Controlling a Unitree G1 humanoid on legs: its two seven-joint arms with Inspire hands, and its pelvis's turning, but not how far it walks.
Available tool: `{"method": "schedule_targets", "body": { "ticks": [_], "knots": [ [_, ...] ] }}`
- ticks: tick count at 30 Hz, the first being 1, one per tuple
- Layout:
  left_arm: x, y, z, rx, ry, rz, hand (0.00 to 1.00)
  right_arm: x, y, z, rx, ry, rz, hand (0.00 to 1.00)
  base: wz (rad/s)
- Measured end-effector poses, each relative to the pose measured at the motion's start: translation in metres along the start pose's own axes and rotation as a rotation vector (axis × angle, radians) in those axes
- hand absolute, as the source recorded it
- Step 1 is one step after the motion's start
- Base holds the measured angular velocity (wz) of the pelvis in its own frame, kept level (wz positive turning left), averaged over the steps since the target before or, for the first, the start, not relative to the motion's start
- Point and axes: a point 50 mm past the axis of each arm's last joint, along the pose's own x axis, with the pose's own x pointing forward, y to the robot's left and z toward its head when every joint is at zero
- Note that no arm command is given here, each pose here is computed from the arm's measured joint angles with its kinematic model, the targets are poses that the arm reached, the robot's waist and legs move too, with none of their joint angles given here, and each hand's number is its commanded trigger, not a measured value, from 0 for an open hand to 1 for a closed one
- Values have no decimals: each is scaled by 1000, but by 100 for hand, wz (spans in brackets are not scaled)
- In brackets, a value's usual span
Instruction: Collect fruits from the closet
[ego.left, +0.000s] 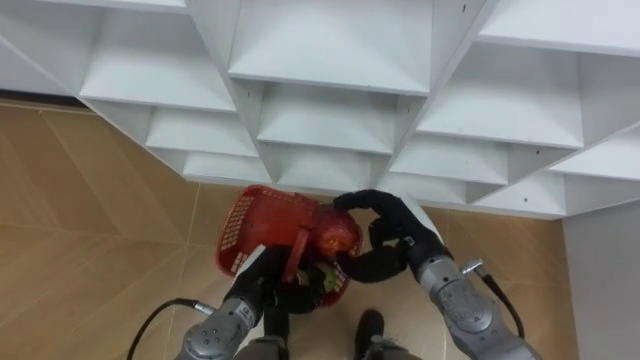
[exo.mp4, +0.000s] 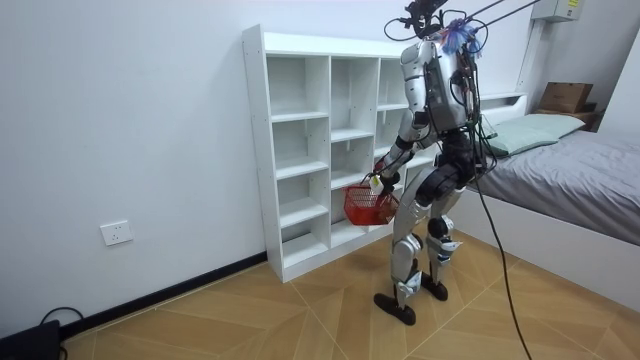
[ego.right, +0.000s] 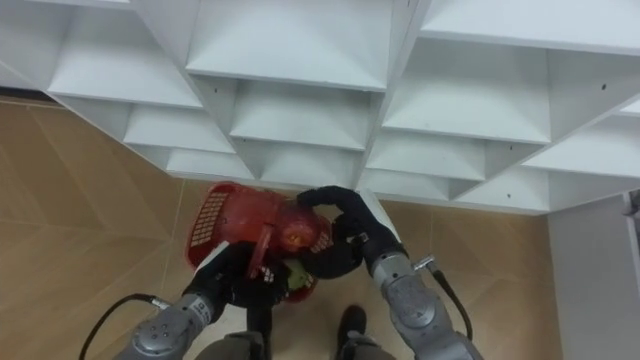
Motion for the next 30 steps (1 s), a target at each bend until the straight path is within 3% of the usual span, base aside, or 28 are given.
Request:
{"method": "schedule_targets", "body": {
  "ticks": [24,25,26,27,30],
  "knots": [
    [2,-4,16,-37,-74,-13,100,0,-2,-2,-3,11,30,100,0],
    [2,-4,18,-40,-85,-14,100,-1,-2,-2,-12,14,31,76,0],
    [2,-4,18,-42,-86,-14,100,-1,-3,-2,-18,14,31,25,0],
    [2,-4,18,-48,-86,-13,100,-1,-3,-2,-21,13,31,0,0],
    [2,-4,18,-52,-86,-12,100,-1,-4,-2,-29,14,29,0,0]
  ]
}}
